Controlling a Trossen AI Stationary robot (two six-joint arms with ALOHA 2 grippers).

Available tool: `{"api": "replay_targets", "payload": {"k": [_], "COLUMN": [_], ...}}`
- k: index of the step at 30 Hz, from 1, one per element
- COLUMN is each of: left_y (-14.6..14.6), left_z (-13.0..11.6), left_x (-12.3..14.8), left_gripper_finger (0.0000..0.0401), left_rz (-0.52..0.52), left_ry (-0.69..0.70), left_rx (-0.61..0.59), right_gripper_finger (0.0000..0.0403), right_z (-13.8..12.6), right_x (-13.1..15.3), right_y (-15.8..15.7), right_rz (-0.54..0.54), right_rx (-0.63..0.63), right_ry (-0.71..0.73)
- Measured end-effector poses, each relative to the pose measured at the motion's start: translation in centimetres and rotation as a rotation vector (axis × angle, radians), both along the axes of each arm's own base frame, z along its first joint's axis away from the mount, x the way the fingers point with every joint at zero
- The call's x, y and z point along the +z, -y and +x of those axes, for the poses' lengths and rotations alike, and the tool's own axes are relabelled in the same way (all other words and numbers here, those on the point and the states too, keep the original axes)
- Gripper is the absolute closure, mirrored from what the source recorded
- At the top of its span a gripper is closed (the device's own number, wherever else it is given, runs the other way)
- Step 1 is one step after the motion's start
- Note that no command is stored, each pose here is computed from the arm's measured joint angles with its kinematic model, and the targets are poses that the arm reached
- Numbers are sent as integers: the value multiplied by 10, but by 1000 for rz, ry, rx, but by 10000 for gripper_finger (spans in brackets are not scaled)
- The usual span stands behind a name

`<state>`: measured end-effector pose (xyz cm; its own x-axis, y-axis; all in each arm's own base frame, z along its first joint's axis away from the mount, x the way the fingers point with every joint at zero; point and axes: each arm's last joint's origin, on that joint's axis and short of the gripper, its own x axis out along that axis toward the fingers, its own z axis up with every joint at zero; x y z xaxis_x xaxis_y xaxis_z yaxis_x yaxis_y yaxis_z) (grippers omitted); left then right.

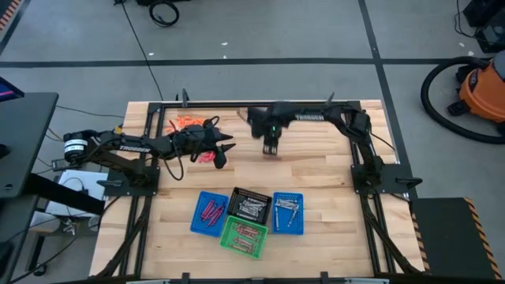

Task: Sort crayons
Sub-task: Put the dark red crayon into the left blue bin

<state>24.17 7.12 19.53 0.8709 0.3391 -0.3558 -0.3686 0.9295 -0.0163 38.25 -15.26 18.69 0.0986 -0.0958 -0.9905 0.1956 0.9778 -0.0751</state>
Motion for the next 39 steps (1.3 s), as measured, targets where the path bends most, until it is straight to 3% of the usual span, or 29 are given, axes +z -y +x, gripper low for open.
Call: {"api": "replay_targets", "payload": {"k": [3,7,13,15,22,31,39], "left_y": [0,0,0,0,0,0,0], "left_z": [0,0,0,0,0,0,1], "left_x": [0,0,0,0,1,1,1], "left_gripper_finger": [239,239,239,239,239,239,239], "left_rz": [-4,-10,-14,-19,-33,-33,-33], "left_ry": [-2,1,5,7,25,29,29], "left_rx": [1,4,6,8,9,8,6], "right_gripper_finger": [281,281,281,281,281,285,344], "right_z": [-5,-10,-19,-21,-21,-21,-21], "right_x": [-13,-4,-22,-33,-53,-54,-54], "right_y": [-34,-74,-126,-136,-141,-139,-139], "right_rz": [-27,-11,47,19,-11,9,15], "right_rx": [42,86,234,260,243,261,248], "right_ry": [-32,78,92,69,3,5,5]}}
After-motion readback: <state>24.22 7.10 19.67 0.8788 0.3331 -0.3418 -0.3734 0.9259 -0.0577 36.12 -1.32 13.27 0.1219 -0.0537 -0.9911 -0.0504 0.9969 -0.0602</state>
